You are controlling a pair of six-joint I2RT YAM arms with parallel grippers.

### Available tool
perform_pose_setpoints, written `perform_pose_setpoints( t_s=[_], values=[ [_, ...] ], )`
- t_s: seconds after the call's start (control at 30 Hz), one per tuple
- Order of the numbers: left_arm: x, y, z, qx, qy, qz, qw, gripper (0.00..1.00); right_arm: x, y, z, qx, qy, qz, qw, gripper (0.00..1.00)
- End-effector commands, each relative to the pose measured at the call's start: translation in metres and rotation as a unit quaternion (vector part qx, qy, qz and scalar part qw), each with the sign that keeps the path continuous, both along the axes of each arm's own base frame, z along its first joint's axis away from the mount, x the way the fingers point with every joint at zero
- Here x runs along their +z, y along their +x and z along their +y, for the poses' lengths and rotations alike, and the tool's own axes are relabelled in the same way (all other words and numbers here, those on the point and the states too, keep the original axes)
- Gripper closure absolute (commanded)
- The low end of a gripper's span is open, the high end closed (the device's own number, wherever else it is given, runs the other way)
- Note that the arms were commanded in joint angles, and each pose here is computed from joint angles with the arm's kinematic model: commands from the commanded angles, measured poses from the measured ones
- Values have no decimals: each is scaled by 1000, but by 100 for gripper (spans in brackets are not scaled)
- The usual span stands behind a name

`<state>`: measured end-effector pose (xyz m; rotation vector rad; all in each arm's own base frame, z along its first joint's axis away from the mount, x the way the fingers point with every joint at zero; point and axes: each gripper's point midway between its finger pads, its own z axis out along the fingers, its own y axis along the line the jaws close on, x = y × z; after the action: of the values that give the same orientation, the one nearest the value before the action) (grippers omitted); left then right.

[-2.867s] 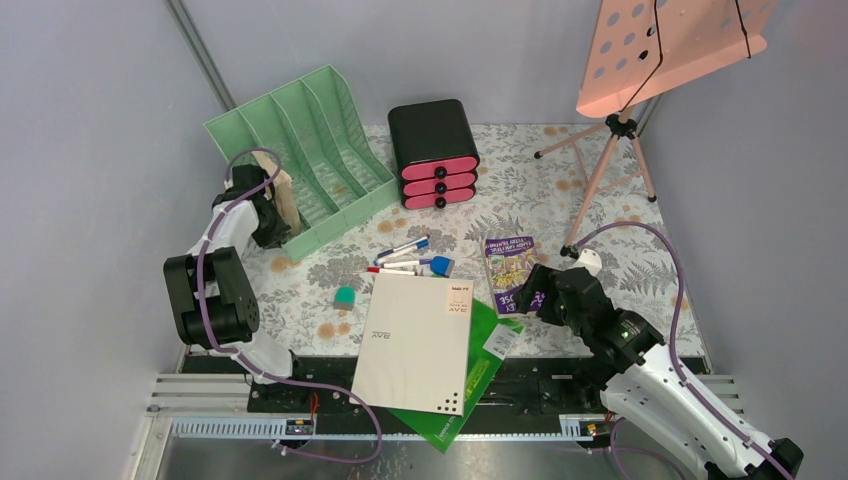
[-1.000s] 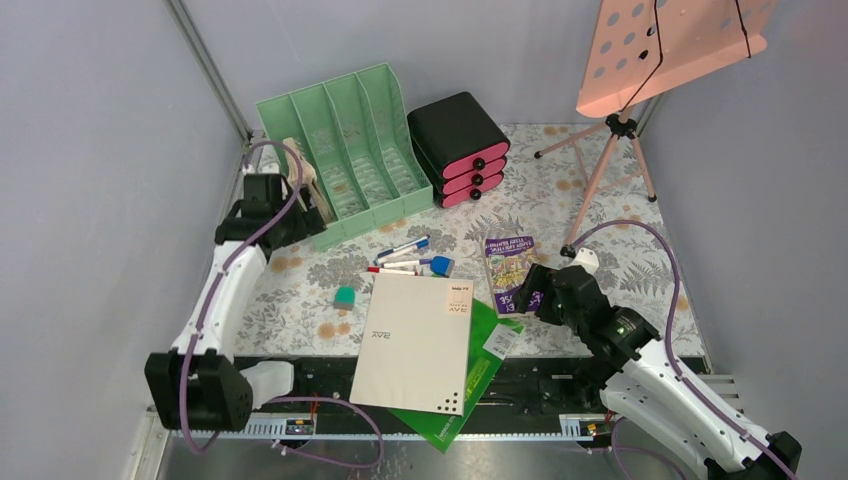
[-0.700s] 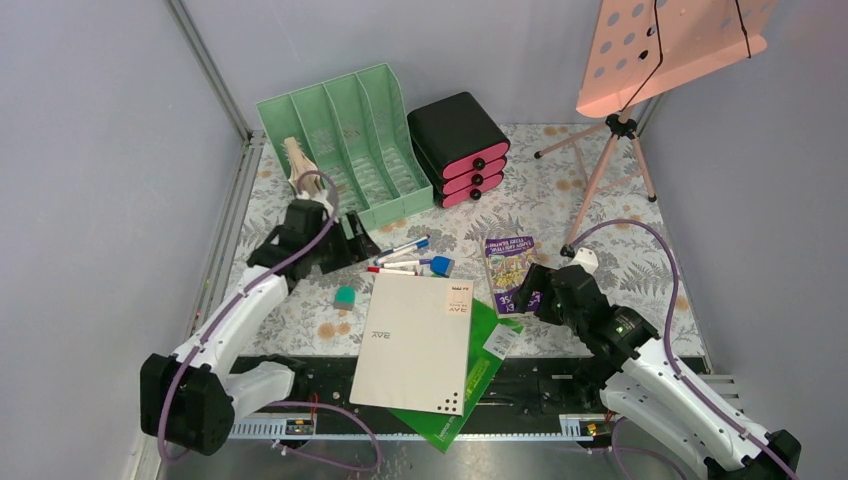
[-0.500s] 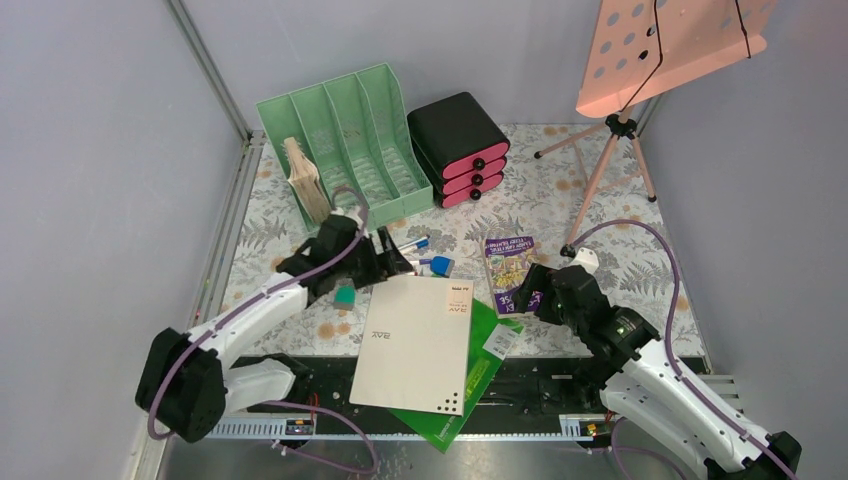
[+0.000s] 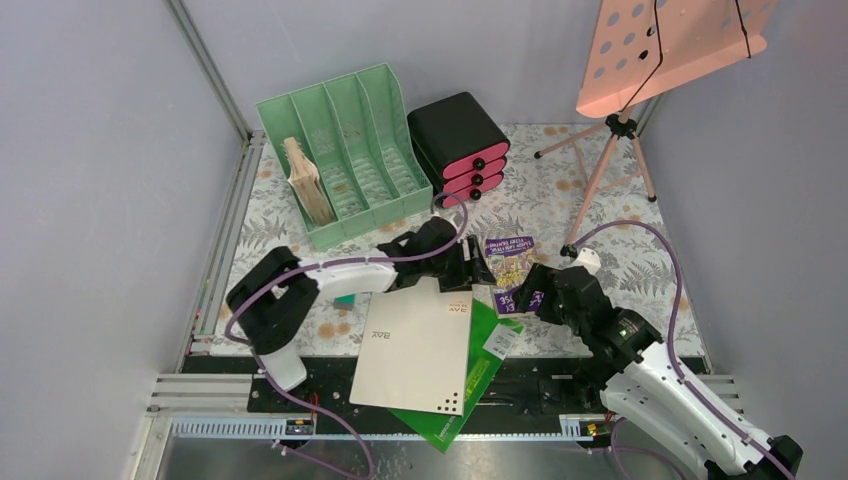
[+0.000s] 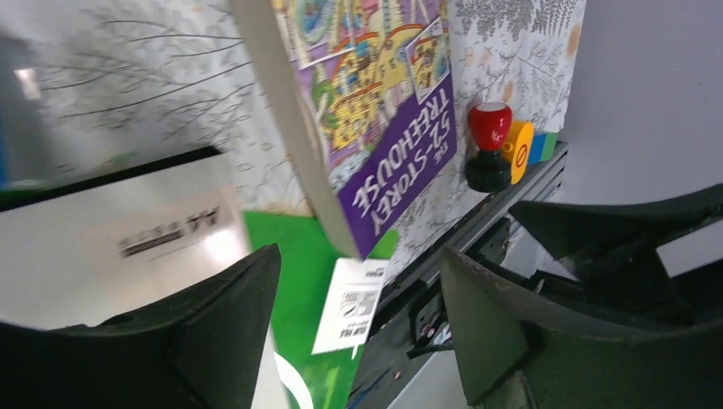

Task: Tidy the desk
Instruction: Move the storage box to the center of the board.

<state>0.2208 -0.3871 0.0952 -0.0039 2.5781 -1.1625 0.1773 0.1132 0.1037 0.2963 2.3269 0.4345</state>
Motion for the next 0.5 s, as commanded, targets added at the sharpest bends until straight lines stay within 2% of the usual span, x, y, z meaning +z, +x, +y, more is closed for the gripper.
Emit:
perform_pose_setpoints(
  t_s=[0.0,0.07,0.13,0.2,0.47],
  values=[
    [17,13,-43,14,-41,-14,999,33,14,6,-1,-14,11,-21,1000,1],
    [9,15,-51,16,-36,-8,999,40,13,6,-2,-18,14,-22,1000,1],
    [0,16,-55,17,-25,0,1000,53,14,5,-2,-18,14,-25,999,1],
    [-10,20,-54,24,-5,4,1000,58,14,5,-4,-18,11,-25,999,1],
    [-38,26,-55,25,56,24,998,60,13,6,-3,-20,11,-21,1000,1]
  ],
)
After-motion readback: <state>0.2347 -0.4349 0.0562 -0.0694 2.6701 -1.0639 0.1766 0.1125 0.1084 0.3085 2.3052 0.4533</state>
